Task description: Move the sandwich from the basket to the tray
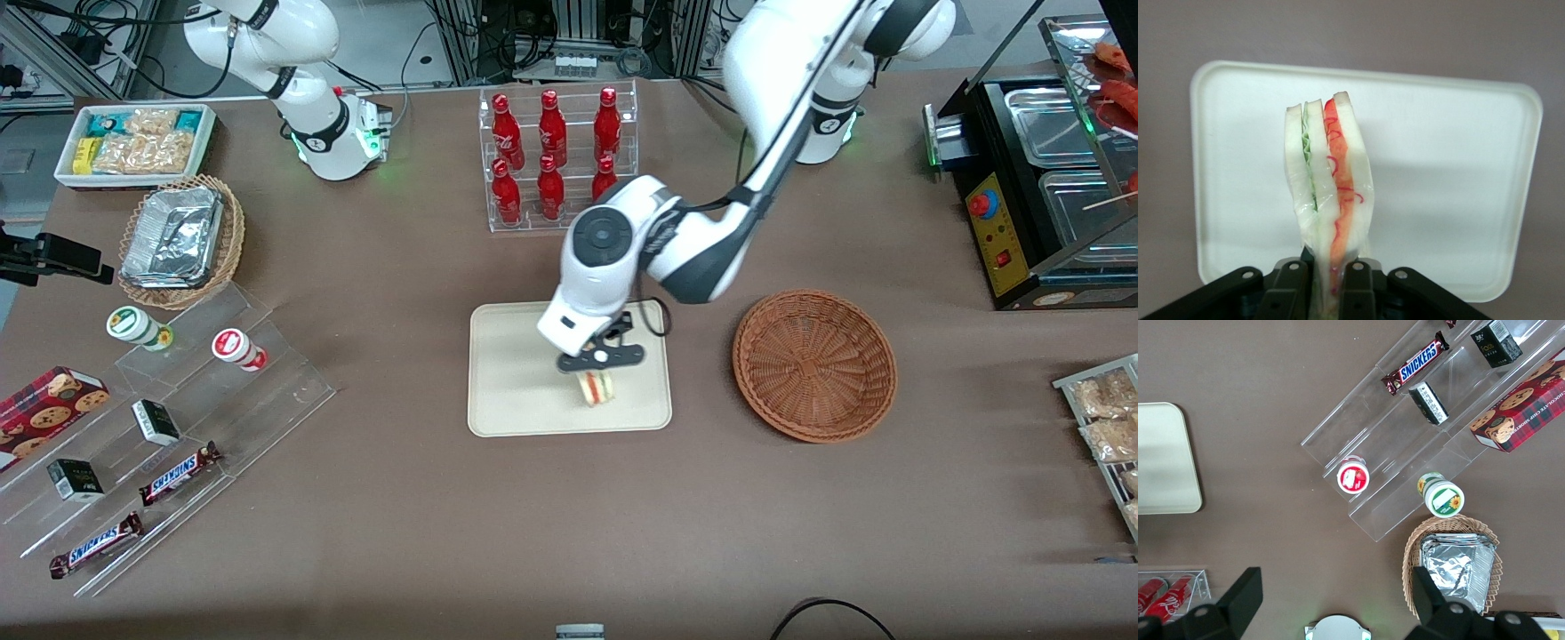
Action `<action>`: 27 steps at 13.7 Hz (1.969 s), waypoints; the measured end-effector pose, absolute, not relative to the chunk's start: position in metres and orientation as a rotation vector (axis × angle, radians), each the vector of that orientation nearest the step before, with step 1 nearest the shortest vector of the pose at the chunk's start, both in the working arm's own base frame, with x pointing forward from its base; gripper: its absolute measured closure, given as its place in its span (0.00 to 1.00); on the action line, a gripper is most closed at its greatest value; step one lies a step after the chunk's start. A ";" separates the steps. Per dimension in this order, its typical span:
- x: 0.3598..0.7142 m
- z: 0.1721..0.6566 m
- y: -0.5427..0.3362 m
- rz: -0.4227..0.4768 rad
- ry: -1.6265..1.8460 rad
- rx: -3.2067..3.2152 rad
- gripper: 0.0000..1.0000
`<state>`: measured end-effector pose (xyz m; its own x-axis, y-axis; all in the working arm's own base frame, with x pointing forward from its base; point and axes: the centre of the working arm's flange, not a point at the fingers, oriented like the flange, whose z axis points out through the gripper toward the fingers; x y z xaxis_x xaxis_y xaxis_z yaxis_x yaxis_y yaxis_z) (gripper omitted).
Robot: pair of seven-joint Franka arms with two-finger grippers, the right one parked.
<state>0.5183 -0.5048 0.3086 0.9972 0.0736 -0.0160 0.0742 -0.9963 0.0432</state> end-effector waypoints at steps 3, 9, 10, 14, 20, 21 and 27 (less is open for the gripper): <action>0.515 0.274 -0.518 0.019 0.050 3.083 0.82; 0.509 0.235 -0.525 0.036 -0.027 3.102 0.82; 0.504 0.233 -0.530 0.038 -0.045 3.102 0.82; 0.496 0.232 -0.538 0.041 -0.073 3.104 0.78; 0.502 0.247 -0.536 0.050 -0.056 3.109 0.17; 0.505 0.264 -0.532 0.039 -0.041 3.128 0.05; 0.538 0.440 -0.436 0.070 0.199 3.145 0.00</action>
